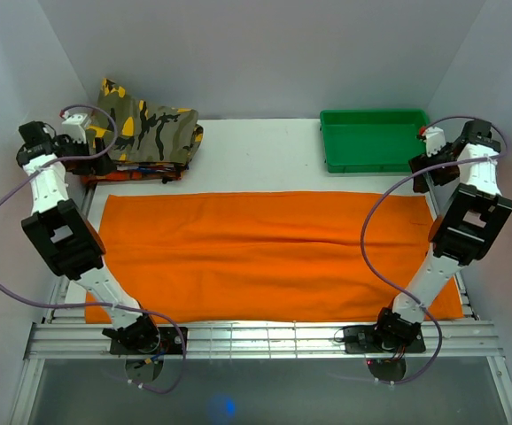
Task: Fold and stack the trousers
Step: Fold the trousers
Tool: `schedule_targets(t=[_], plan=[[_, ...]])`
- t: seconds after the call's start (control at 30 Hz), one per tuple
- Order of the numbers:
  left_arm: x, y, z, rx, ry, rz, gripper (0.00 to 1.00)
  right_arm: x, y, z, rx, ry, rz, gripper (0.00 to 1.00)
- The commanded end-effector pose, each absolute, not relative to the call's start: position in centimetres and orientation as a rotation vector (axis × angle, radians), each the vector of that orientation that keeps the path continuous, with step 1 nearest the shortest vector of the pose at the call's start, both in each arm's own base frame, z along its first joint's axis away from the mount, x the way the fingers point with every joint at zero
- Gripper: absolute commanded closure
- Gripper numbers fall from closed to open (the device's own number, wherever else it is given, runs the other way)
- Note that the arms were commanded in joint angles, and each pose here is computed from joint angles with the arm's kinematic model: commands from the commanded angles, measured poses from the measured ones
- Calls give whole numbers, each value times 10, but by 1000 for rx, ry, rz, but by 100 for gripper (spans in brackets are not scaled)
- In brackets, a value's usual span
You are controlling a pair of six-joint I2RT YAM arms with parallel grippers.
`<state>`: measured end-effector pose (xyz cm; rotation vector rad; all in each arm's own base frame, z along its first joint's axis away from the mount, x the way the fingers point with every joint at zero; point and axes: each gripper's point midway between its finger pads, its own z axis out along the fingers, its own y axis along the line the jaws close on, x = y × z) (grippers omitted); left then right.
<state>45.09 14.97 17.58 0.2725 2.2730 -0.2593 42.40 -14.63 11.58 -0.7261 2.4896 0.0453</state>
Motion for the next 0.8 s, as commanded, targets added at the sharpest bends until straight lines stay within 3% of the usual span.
schedule_targets(t=[0.0, 0.17, 0.53, 0.77], plan=[[466, 145, 211, 207, 2082, -386, 2, 437, -171, 94, -569, 2576, 37, 9], [477, 148, 198, 226, 2102, -459, 2, 454, -184, 66, -614, 2609, 40, 2], [484, 163, 176, 261, 2111, -504, 14, 454, -179, 26, -937, 2573, 116, 20], [487, 174, 164, 249, 2151, -464, 17, 440, -170, 7, -989, 2588, 183, 42]])
